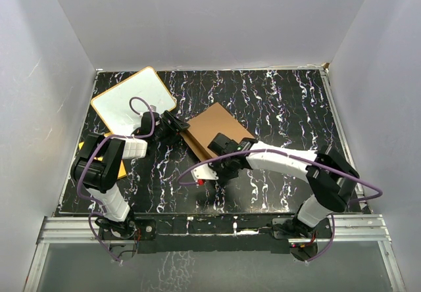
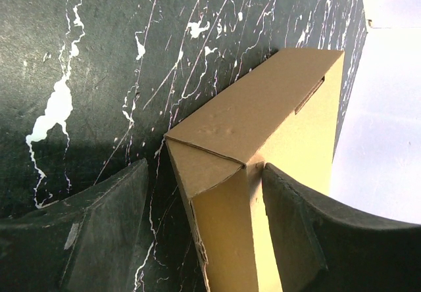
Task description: Fold the paper box
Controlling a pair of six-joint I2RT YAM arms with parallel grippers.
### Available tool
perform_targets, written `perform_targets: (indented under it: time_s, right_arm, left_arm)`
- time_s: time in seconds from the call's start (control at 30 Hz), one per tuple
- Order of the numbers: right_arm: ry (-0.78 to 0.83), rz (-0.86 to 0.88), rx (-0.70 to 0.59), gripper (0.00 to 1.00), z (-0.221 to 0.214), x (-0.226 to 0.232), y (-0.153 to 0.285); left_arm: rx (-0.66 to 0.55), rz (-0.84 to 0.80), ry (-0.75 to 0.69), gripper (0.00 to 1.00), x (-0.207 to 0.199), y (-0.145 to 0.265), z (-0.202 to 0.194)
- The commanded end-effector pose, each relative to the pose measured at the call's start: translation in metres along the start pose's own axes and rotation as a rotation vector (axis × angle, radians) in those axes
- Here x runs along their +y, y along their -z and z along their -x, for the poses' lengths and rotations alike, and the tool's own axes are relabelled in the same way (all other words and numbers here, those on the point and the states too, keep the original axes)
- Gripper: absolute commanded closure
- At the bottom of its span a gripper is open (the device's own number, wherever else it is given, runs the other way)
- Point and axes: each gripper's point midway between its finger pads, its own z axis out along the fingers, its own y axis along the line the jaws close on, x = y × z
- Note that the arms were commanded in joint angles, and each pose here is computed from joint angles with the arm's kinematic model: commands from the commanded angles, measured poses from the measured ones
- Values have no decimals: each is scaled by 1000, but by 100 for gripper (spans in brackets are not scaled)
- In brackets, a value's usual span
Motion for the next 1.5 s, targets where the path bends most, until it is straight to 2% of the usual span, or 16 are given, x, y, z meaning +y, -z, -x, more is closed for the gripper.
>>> perform_targets:
  time_s: [0.0, 0.53, 0.73, 1.07, 1.3, 1.47]
  right_arm:
    - [104, -117, -34, 90, 32, -41, 2]
    - [274, 109, 80, 91, 38, -18, -29]
    - [246, 103, 104, 92, 36, -20, -33]
    - [282, 146, 75, 92, 28, -5, -27]
    - [314, 155, 66, 92, 38, -17, -31]
    - [312, 162, 77, 92, 35, -15, -31]
  left_arm:
    - [208, 285, -9, 35, 89, 16, -62]
    - [244, 262, -22, 35, 89, 12, -68]
    - [244, 245, -31, 35, 86, 14, -67]
    - [224, 147, -79, 33, 54, 23, -49]
    - [255, 171, -64, 33, 67, 20, -58]
    - [244, 140, -59, 33, 61, 18, -56]
